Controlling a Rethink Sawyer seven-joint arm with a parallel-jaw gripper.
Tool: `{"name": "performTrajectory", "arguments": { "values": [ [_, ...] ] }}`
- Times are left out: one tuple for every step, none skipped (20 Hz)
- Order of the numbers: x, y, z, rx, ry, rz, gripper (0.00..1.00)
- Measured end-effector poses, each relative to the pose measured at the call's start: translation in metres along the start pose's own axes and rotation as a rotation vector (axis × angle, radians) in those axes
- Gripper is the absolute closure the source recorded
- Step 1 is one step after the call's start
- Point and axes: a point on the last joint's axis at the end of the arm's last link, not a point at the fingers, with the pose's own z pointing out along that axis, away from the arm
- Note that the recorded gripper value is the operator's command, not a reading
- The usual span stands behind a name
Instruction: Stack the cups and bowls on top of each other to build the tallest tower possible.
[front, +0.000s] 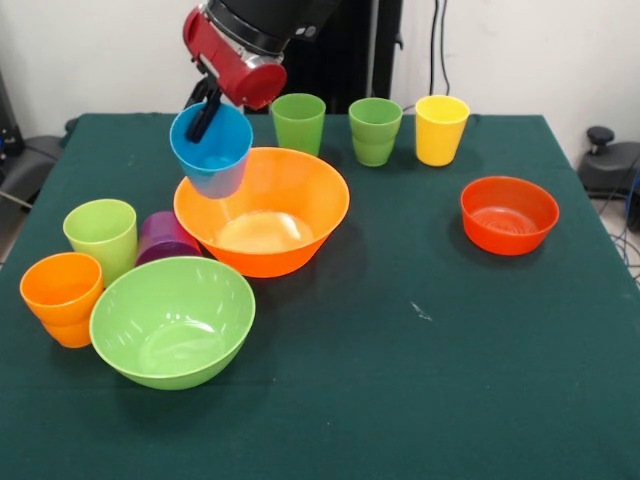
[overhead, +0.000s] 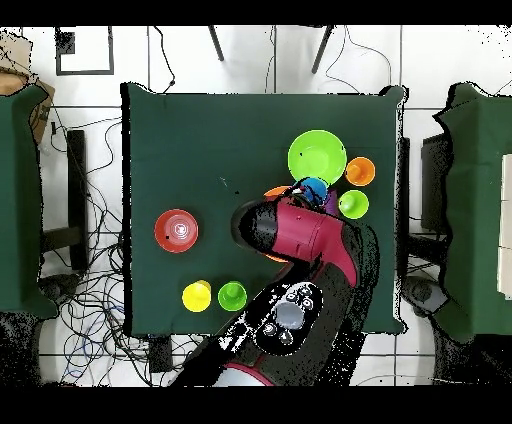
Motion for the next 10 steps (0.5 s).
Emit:
{"name": "performTrajectory", "arguments": {
  "values": [
    [-0.001,0.000,-0.001,-0.002,-0.008,0.000,1.00],
    [-0.002,-0.001,-0.001,-0.003,-0.013,0.000,1.00],
    [-0.004,-0.001,-0.002,-0.006,-0.023,0.001,1.00],
    [-0.005,-0.001,-0.002,-0.008,-0.027,0.002,1.00],
    [-0.007,-0.001,-0.002,-0.011,-0.034,0.003,1.00],
    [-0.009,-0.002,-0.003,-0.016,-0.045,0.006,1.00],
    [-0.014,-0.001,-0.004,-0.028,-0.067,0.012,1.00],
    [-0.015,-0.001,-0.004,-0.030,-0.071,0.014,1.00],
    [-0.017,-0.001,-0.004,-0.034,-0.078,0.016,1.00],
    [-0.018,-0.001,-0.005,-0.038,-0.084,0.019,1.00]
  ]
}}
